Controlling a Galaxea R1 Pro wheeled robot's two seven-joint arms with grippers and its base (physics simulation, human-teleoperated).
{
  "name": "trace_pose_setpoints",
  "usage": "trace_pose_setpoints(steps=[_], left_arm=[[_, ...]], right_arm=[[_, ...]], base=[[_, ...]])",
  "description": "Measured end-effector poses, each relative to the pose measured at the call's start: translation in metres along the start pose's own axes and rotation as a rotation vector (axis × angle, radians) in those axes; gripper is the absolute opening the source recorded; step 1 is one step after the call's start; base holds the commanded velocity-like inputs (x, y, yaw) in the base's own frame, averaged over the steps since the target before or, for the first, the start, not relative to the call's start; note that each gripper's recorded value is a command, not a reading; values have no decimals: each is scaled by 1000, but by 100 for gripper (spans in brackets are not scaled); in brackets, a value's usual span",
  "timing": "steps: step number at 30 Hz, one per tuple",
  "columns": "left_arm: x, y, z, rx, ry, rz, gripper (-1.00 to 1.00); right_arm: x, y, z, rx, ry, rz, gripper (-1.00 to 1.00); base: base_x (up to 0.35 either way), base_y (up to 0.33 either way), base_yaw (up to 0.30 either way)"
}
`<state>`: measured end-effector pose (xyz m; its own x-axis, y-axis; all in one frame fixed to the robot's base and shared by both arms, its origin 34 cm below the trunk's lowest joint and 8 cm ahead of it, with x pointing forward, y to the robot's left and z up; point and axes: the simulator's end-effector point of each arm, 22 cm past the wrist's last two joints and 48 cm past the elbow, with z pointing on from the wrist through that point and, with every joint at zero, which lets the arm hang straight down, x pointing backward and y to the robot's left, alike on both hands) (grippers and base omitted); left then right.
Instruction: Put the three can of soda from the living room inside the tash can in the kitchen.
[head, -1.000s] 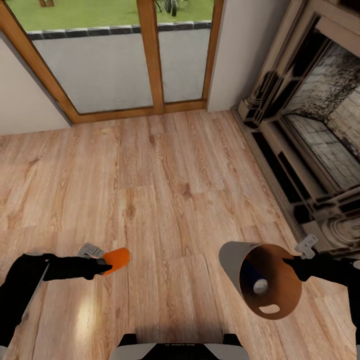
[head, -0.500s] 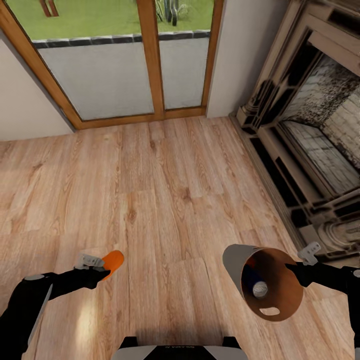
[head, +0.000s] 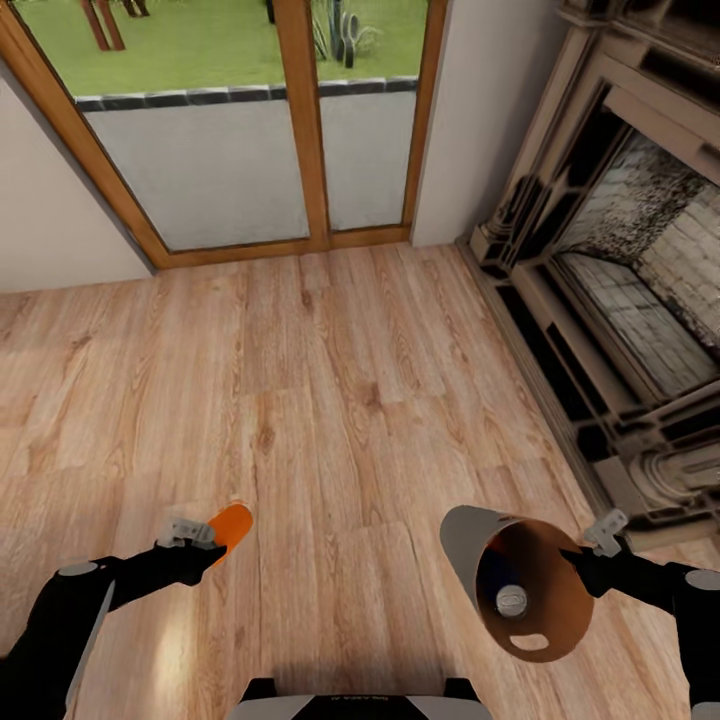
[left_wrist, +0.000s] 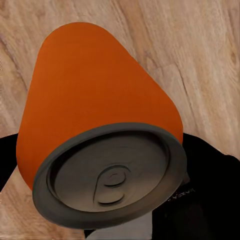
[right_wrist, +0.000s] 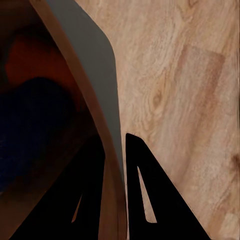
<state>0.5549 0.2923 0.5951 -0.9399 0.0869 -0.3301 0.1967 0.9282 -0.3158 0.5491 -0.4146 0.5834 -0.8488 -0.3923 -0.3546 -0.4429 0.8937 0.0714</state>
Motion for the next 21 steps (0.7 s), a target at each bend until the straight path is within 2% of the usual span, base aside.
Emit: trace_pose_setpoints(steps=[4, 13, 21], left_arm=[[9, -3, -6, -3, 11, -9, -100], [0, 3, -17, -25, -9, -19, -100], [-4, 5, -20, -32, -17, -15, -100]], right_arm=[[15, 9, 6, 24, 11, 32, -100], [12, 33, 14, -9, 16, 32, -100], [10, 36, 15, -13, 13, 36, -100]], base=[[0, 0, 1], [0, 0, 0], [0, 0, 0]])
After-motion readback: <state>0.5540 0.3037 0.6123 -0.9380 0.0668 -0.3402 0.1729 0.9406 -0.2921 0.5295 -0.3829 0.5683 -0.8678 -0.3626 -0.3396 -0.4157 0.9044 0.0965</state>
